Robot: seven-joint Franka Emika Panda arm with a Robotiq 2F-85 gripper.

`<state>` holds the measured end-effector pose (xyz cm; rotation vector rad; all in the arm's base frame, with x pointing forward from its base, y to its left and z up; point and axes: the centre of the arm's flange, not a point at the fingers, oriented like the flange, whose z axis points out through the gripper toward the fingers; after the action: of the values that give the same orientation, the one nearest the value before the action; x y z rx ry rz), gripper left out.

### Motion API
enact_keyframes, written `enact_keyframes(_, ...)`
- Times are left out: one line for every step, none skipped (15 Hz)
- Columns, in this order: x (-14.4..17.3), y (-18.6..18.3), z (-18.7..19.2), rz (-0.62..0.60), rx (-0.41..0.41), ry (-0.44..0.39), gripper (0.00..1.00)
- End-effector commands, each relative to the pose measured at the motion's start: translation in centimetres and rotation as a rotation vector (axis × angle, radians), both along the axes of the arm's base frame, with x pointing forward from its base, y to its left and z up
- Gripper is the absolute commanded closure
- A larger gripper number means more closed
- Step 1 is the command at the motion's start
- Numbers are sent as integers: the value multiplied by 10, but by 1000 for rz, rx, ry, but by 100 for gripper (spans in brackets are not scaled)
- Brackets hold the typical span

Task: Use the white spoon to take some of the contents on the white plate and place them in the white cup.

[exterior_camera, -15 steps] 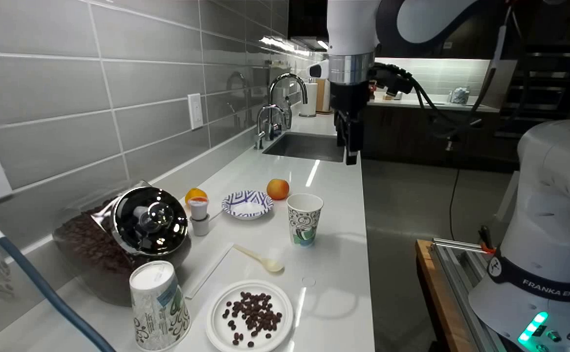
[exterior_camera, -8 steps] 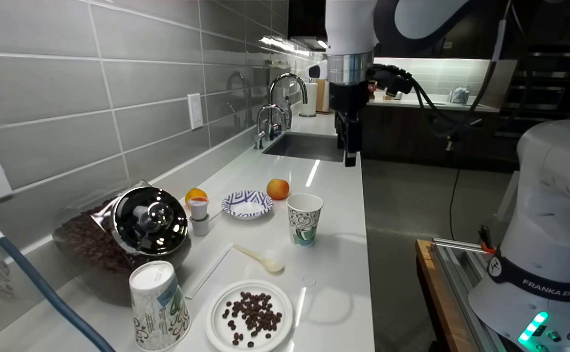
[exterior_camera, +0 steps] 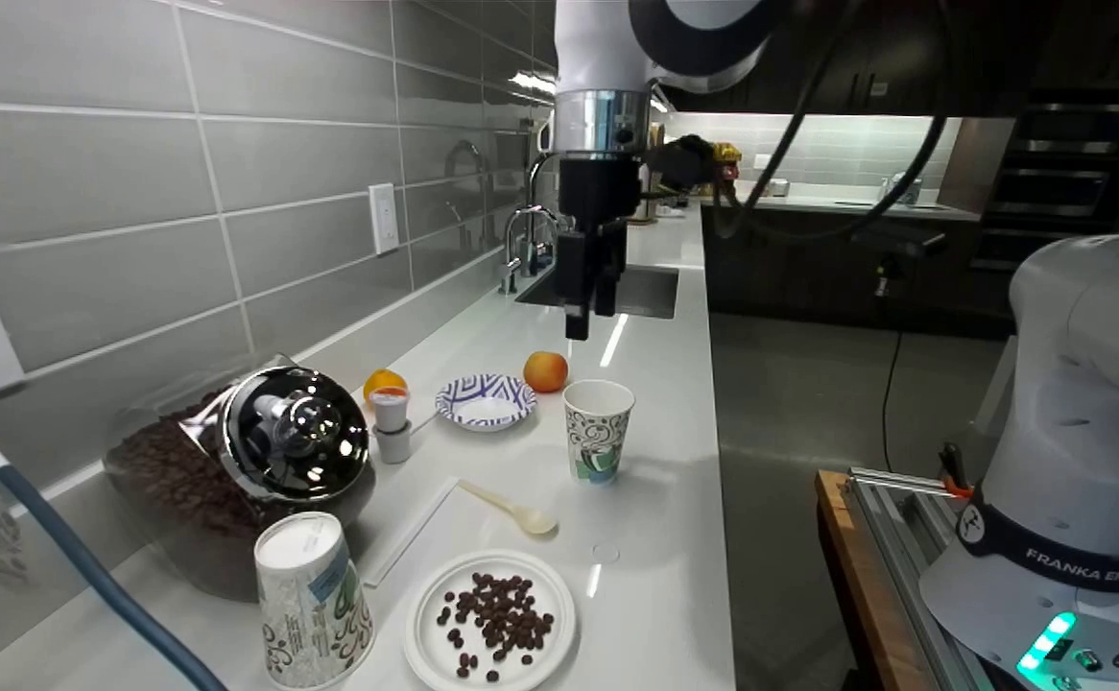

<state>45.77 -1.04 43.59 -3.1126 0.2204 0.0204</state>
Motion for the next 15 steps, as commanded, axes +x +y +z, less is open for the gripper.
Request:
enact_keyframes(42,6,-30,-192,36,-44,0)
enact_keyframes(49,7,-41,-242,45,-63,0)
enact_keyframes(52,7,-56,-290,52,-88,0)
enact_keyframes(57,7,-76,-321,63,-143,0)
enact_keyframes(42,2,-45,-245,36,-95,0)
enact_keyframes(45,2,-56,-251,35,-97,0)
enact_keyframes(46,2,-60,-249,34,-88,0)
enact_keyframes(46,2,-59,-249,35,-90,0)
enact_keyframes(46,2,-56,-249,35,-94,0)
enact_keyframes(45,2,-52,-249,36,-98,0)
enact_keyframes(45,2,-50,-249,36,-100,0)
enact_keyframes(45,2,-49,-249,36,-101,0)
enact_keyframes(47,2,-53,-248,41,-88,0)
enact_keyframes(49,3,-57,-245,36,-72,0)
enact_keyframes(53,4,-62,-239,37,-56,0)
